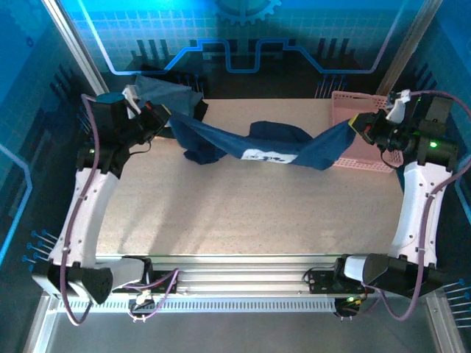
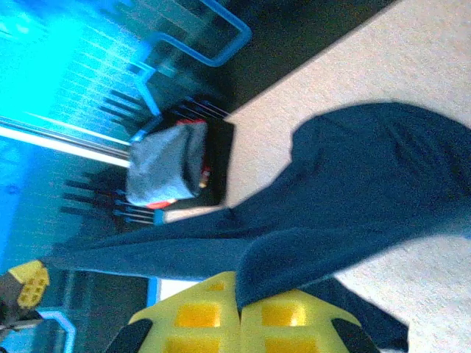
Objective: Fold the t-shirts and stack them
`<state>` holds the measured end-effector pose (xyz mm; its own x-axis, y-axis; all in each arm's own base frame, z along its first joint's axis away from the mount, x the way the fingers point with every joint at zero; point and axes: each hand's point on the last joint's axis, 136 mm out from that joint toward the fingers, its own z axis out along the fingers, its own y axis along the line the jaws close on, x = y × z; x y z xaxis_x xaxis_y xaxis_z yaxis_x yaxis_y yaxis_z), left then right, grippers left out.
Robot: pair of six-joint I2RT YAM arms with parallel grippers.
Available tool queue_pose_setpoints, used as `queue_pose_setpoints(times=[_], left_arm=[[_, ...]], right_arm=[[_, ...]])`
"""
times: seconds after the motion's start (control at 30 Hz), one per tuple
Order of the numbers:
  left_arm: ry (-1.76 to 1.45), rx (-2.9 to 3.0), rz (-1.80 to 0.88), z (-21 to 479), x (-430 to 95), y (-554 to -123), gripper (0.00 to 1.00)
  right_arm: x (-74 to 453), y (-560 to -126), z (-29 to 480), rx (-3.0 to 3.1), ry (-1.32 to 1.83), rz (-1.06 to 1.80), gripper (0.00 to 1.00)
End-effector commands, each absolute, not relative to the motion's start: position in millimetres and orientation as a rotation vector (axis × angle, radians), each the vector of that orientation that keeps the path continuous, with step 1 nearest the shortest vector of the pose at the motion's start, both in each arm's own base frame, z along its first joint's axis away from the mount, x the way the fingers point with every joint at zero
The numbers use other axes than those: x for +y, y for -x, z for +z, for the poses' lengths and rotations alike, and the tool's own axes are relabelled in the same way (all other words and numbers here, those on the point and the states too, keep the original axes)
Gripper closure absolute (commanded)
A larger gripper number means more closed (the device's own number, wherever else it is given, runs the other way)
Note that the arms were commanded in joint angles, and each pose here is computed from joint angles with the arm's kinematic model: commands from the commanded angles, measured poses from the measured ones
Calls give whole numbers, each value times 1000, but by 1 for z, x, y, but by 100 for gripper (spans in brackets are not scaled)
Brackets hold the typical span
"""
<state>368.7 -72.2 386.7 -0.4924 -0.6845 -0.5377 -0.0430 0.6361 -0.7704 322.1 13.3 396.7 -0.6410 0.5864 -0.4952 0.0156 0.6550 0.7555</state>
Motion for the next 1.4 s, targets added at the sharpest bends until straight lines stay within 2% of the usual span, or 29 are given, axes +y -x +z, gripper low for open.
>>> queue_pose_setpoints(times=[0.0, 0.23, 0.4, 0.53, 0.7, 0.87, 1.1, 1.23, 1.37], left_arm=[[549, 1908, -813, 412, -60, -344, 100], [430, 1697, -811, 508, -55, -295, 100], [348, 1606, -813, 558, -57, -279, 100], [300, 1562, -795, 586, -58, -283, 100], [294, 1567, -793, 589, -59, -315, 100], [292, 1616, -840, 575, -68, -365, 100], [309, 1677, -936, 553, -73, -461, 100], [283, 1629, -1060, 561, -80, -508, 100], [304, 1511, -1162, 576, -66, -531, 100]], right_arm=[[15, -310, 455, 1957, -459, 1053, 100], [8, -277, 556, 1709, -471, 1103, 100], [10, -260, 601, 1630, -436, 1097, 100], [10, -259, 625, 1587, -395, 1102, 100], [2, -274, 620, 1613, -417, 1115, 100], [7, -313, 594, 1702, -411, 1151, 100], [14, -416, 563, 1770, -387, 1216, 100], [8, -479, 575, 1642, -357, 1327, 100], [-8, -503, 604, 1454, -335, 1396, 100]])
